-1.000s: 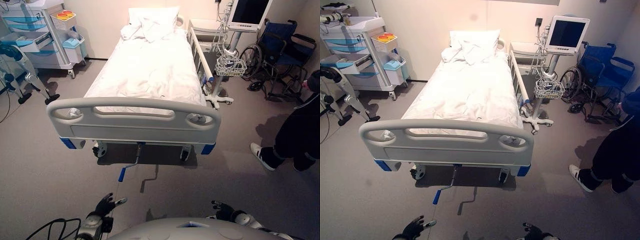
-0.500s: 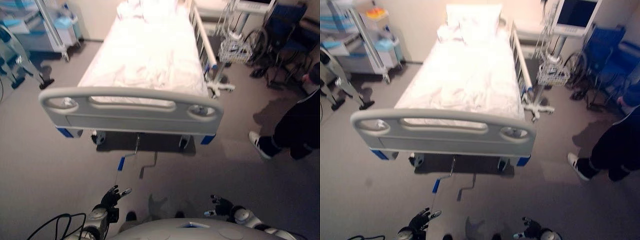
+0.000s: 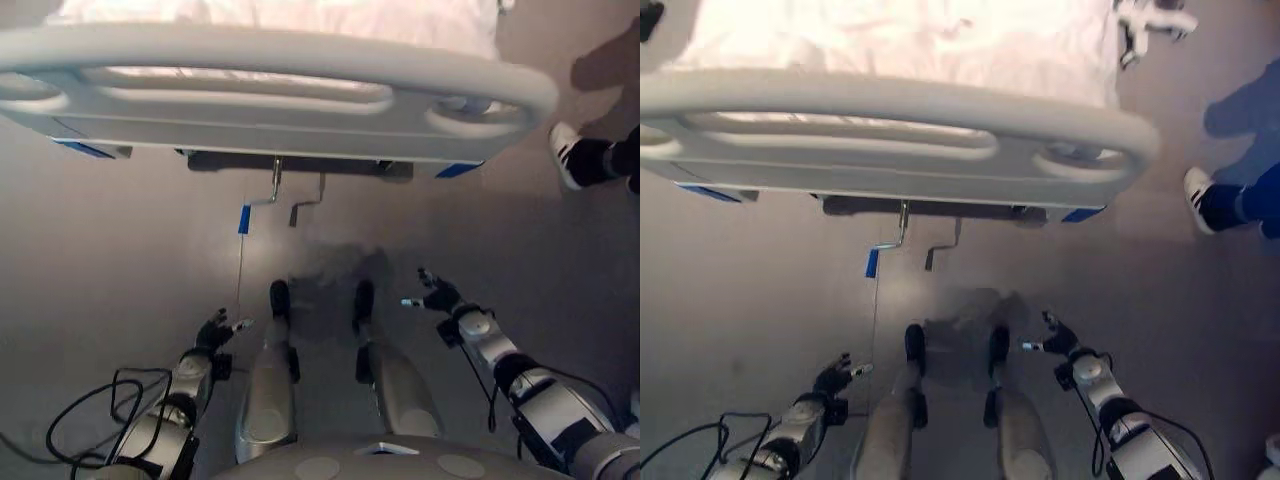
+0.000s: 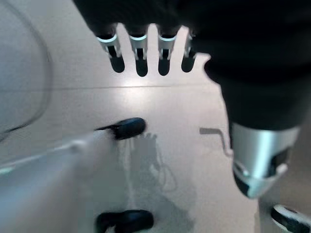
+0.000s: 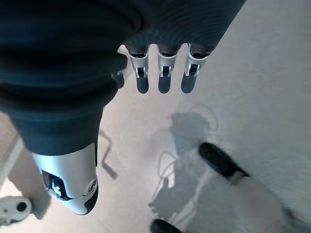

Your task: Raise the hospital bed

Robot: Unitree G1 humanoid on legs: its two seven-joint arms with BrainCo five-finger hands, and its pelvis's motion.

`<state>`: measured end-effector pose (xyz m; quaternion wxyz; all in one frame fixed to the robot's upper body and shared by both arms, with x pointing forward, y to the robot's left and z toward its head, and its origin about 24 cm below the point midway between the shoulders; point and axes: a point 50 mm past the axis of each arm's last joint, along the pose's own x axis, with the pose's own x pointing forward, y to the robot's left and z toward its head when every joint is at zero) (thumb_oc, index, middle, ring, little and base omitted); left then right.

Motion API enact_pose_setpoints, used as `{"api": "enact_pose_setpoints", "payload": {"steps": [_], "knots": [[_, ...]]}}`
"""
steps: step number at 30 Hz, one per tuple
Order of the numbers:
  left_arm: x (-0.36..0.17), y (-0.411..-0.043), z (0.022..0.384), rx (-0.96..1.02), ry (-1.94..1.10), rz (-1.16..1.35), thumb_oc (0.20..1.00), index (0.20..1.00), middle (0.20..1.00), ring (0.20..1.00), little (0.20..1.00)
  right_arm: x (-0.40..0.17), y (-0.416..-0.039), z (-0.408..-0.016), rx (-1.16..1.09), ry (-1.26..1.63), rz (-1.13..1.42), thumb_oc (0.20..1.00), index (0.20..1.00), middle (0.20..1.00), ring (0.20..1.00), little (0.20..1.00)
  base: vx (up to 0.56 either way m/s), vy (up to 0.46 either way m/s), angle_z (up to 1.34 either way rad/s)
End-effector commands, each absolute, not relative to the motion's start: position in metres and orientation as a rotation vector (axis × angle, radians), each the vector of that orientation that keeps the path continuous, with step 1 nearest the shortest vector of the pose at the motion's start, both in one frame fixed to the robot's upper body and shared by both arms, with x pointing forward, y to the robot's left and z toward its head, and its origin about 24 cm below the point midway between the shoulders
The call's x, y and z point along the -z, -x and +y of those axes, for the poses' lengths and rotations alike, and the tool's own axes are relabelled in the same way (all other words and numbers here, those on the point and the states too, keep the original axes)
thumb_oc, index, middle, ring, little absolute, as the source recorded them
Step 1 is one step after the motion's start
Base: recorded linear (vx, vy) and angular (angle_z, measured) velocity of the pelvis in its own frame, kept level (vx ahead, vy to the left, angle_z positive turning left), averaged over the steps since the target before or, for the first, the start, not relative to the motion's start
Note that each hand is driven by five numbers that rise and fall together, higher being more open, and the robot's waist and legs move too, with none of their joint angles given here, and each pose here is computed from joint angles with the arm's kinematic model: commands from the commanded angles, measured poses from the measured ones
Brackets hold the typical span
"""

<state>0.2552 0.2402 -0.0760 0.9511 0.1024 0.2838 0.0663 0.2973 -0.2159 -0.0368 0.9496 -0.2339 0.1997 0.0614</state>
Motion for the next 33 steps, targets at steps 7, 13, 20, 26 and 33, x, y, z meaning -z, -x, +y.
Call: {"api": "enact_pose_setpoints", "payload": {"steps": [7, 13, 20, 26, 33], "knots": [[0.011, -0.315, 0.246, -0.233, -0.245, 0.297, 1.0, 1.0, 1.0, 1.0, 1.0, -0.011, -0.326, -0.196, -0.113, 0.458, 0.136, 1.0, 1.0, 1.0, 1.0, 1.0, -0.07, -0.019, -0.02], [-0.034, -0.34, 0.26, -0.307, -0.243, 0.149, 1.0, 1.0, 1.0, 1.0, 1.0, -0.033, -0.336, -0.189, -0.108, 0.431, 0.028, 1.0, 1.0, 1.0, 1.0, 1.0, -0.01, -0.002, -0.03], [-0.078, -0.359, 0.275, -0.374, -0.225, 0.029, 1.0, 1.0, 1.0, 1.0, 1.0, -0.052, -0.344, -0.183, -0.104, 0.405, -0.051, 1.0, 1.0, 1.0, 1.0, 1.0, 0.01, -0.003, 0.0], [-0.106, -0.369, 0.279, -0.406, -0.204, -0.048, 1.0, 1.0, 1.0, 1.0, 1.0, -0.059, -0.344, -0.185, -0.103, 0.395, -0.08, 1.0, 1.0, 1.0, 1.0, 1.0, 0.0, 0.0, 0.0], [-0.123, -0.373, 0.284, -0.42, -0.207, -0.088, 1.0, 1.0, 1.0, 1.0, 1.0, -0.059, -0.34, -0.193, -0.103, 0.391, -0.08, 1.0, 1.0, 1.0, 1.0, 1.0, 0.0, -0.012, 0.03]]}}
